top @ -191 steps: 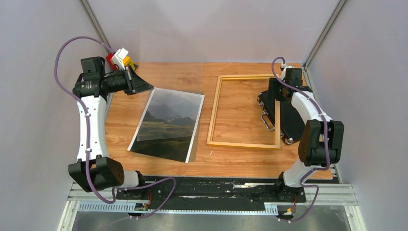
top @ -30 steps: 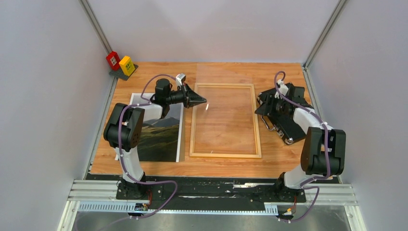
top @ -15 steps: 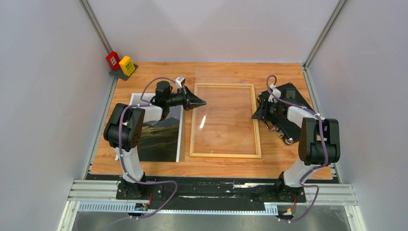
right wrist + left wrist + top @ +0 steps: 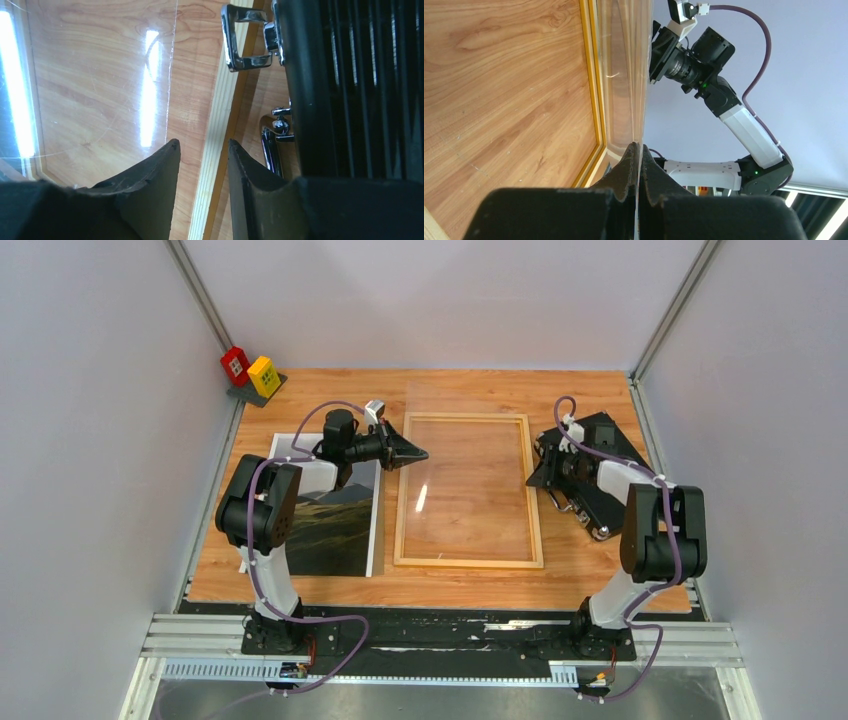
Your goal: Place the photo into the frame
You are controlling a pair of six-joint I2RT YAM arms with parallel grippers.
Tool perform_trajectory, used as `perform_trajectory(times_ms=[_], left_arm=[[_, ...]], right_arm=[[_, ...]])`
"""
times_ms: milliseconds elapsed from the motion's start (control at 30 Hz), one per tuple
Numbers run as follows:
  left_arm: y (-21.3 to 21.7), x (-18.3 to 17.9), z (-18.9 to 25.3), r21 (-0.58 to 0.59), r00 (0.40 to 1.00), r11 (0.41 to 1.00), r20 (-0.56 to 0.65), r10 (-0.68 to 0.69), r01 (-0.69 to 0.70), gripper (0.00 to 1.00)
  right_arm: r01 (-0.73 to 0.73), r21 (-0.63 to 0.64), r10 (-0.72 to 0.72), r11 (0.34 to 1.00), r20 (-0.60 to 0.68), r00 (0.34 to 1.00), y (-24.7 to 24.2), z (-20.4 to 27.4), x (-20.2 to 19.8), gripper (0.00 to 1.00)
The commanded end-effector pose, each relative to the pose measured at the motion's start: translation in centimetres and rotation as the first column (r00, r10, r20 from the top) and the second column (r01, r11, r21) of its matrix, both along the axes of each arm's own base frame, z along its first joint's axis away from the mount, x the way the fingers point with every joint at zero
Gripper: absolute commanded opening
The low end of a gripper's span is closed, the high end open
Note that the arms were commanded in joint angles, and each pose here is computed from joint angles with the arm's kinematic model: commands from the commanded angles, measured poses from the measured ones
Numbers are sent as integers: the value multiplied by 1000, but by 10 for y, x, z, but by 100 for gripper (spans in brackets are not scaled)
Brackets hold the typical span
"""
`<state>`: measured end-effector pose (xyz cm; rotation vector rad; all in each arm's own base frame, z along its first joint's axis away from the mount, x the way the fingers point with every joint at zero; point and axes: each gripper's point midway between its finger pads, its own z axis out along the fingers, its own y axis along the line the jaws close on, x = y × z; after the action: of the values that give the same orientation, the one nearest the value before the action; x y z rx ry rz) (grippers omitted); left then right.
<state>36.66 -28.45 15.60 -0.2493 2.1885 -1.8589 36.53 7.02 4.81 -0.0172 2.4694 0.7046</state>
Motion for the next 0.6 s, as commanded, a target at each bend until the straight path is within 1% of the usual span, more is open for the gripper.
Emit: perform_trajectory(times_ms=[0,233,433,567], left_arm=[[-4,-1,5,-4,998,1000,55,-14,14,0],[-5,0,3,-6,998,1000,56,-19,19,0],[-8,2,-3,-24,999,999,33,-27,28,0],[-12,2,-4,-36,999,999,18,-29,30,0]], right_arm=[[-2,-18,4,1000,66,998,-2,9,21,37],[-2,-10,2,1000,50,999,-1,4,26,31],[-4,-4,4,1000,44,999,0,2,28,26],[-6,-4,6,1000,41,999,0,1,28,24]])
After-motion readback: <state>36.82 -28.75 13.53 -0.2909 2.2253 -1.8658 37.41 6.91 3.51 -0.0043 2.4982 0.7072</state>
